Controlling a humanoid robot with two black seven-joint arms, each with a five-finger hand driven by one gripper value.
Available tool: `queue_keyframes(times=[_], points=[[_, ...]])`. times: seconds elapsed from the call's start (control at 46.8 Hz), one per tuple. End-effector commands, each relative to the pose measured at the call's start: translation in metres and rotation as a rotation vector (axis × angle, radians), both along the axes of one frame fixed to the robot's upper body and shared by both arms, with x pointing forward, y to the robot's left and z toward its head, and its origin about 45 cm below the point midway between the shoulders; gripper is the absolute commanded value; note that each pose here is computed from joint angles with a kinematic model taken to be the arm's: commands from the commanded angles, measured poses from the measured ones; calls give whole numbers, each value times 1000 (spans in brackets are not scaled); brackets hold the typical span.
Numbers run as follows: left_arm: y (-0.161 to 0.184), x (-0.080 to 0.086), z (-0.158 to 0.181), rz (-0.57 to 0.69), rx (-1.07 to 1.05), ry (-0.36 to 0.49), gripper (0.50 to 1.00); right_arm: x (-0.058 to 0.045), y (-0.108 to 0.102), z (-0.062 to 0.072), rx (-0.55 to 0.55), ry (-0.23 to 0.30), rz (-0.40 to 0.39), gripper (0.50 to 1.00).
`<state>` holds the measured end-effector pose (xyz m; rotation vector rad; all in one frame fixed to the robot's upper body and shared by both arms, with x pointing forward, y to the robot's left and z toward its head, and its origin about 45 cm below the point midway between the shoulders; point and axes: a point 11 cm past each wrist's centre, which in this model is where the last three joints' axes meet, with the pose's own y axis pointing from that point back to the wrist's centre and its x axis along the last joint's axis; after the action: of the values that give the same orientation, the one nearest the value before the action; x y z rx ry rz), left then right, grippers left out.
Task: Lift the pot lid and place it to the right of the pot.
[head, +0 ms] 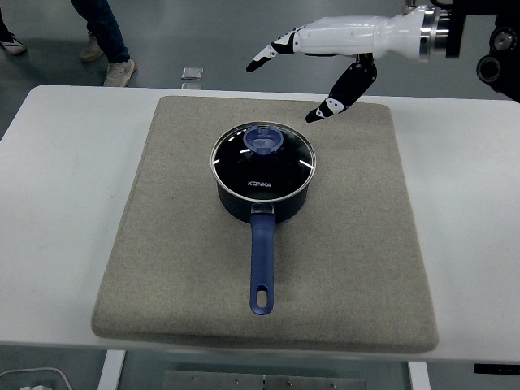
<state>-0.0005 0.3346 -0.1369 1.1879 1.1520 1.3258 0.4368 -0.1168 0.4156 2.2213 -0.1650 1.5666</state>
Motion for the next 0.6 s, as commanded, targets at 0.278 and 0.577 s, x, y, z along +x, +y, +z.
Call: queue_keyframes(times=[0.278,0.577], points=[[0,0,0,-1,0,0,1000,-2,3,-29,-51,-48,19,891],[0,0,0,1,0,0,1000,0,10,-36,-79,-137,42,891]])
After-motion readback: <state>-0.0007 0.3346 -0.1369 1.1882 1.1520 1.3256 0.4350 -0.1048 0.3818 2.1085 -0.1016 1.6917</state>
